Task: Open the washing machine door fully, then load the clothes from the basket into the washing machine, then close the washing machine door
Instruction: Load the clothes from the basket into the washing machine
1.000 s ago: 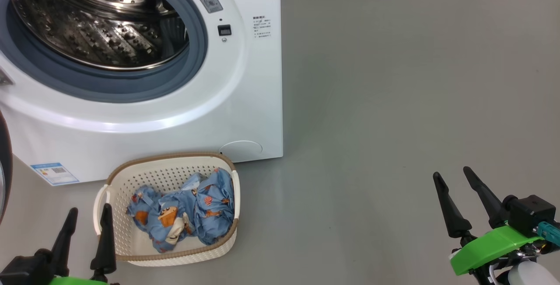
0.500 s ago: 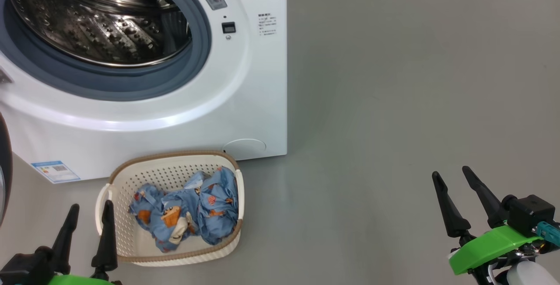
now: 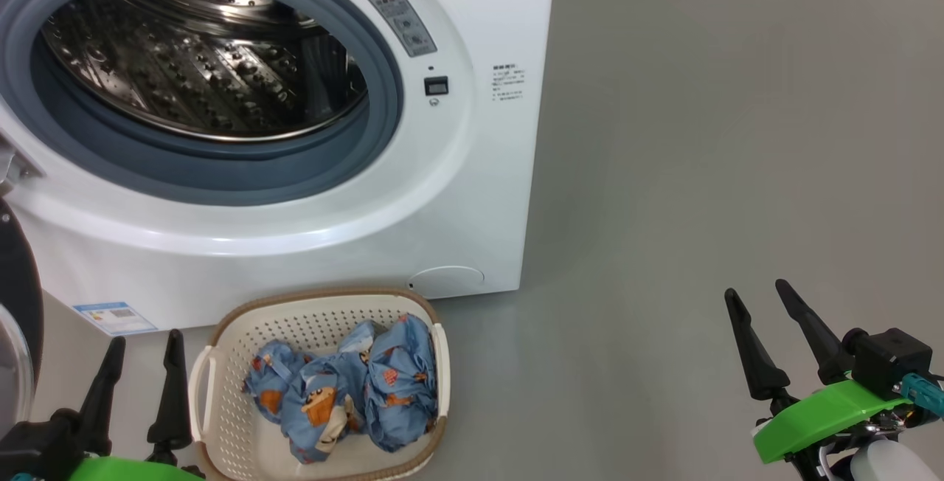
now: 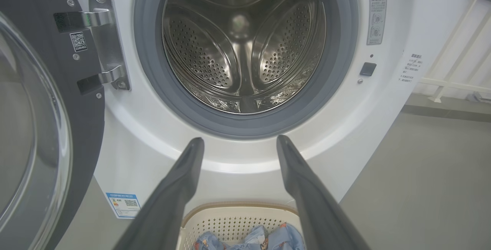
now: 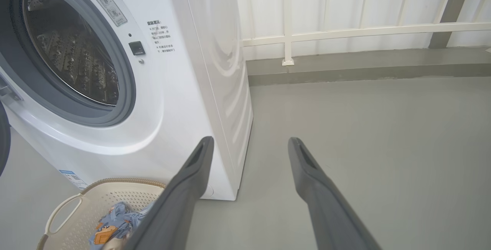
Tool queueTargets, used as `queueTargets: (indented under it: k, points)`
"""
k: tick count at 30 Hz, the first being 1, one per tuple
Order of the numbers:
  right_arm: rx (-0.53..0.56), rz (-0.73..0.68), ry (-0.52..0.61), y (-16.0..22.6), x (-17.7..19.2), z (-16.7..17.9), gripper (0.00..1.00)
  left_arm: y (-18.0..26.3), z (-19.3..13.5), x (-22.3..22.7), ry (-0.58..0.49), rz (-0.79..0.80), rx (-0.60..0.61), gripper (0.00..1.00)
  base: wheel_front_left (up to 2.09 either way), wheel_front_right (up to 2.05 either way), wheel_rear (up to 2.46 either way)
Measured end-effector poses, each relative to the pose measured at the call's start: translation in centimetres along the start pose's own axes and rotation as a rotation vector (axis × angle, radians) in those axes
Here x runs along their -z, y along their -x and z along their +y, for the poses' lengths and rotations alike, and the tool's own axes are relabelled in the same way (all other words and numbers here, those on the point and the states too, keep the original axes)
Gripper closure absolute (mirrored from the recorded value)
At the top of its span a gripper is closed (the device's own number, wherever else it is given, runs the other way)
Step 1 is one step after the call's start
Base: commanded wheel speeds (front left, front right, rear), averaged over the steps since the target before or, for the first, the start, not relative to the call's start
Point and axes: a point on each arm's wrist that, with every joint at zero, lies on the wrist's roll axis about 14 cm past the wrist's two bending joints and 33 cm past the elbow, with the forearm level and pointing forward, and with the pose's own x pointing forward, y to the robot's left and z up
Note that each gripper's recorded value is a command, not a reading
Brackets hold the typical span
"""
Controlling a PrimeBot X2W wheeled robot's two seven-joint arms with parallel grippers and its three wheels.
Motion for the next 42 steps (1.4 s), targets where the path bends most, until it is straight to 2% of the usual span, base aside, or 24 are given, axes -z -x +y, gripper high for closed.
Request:
queueTargets:
  k: [17, 24, 42]
  points:
    - [-0.001, 0.007, -0.004, -0.1, 0.3, 0.1, 0.0, -0.1, 0.0, 1.0, -0.003, 0.032, 0.0, 0.0, 0.1, -0.1, 0.0]
    - [-0.005, 0.014, -0.012, -0.6, 0.7, 0.4, 0.0, 0.3, 0.5, 4.4, -0.006, 0.141, -0.012, 0.0, 0.0, 0.0, 0.0]
    - [-0.02, 0.016, -0.017, -5.4, 1.6, 0.5, 0.0, -2.4, 1.0, 14.3, 0.009, 0.473, -0.012, 0.0, 0.0, 0.0, 0.0]
